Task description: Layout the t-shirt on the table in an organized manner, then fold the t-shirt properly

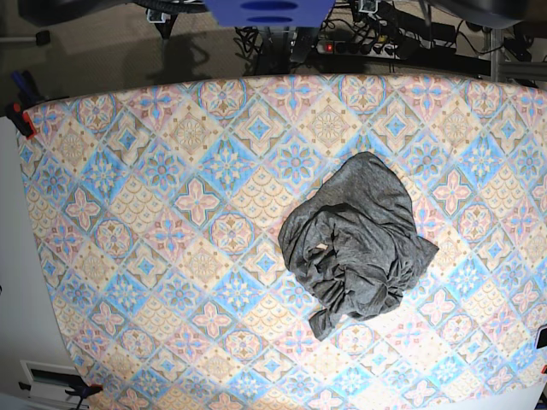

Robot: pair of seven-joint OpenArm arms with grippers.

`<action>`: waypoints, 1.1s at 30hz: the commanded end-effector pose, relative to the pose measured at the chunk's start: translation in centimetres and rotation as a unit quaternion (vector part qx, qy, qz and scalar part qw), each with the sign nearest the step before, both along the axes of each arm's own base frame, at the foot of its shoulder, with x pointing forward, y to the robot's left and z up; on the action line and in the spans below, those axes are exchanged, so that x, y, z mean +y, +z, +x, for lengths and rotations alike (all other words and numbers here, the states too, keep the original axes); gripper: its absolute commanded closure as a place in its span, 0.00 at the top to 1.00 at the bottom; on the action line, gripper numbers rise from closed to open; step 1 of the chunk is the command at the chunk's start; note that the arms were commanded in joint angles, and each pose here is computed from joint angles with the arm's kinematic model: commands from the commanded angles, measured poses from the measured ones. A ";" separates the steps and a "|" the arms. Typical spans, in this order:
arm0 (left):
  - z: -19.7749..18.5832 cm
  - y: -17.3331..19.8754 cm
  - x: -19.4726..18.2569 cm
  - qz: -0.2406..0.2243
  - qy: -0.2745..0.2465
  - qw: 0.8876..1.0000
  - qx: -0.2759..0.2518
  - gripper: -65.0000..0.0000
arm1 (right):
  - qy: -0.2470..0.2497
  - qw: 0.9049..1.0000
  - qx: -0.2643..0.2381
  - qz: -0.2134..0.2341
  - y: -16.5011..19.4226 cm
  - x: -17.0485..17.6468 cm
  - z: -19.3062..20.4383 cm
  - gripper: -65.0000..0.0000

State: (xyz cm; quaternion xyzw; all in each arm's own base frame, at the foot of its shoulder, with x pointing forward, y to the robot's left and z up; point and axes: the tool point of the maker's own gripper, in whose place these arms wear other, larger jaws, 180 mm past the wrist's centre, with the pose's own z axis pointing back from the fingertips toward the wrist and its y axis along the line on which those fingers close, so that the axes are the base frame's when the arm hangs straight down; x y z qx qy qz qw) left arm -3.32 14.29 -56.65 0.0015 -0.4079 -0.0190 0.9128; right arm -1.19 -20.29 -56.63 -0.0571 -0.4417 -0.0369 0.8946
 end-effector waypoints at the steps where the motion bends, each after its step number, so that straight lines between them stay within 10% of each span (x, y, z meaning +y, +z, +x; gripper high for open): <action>1: 0.0 1.6 0.0 -0.001 0.000 1.000 -0.028 0.00 | -0.002 1.000 0.006 -0.006 0.5 -0.4 -1.8 0.00; 11: 5.1 9.7 1.1 0.012 0.019 0.984 -0.178 0.00 | 0.032 0.990 -0.137 -0.014 6.3 0.0 1.8 0.00; 26: 11.2 20.1 0.1 0.001 0.007 0.946 -0.323 0.00 | -0.011 0.938 -0.338 -0.076 18.4 -2.0 7.3 0.01; 33: 15.2 24.6 -0.7 -0.006 0.020 0.933 -0.359 0.17 | 0.008 0.911 -0.405 -0.082 22.9 -1.4 9.4 0.11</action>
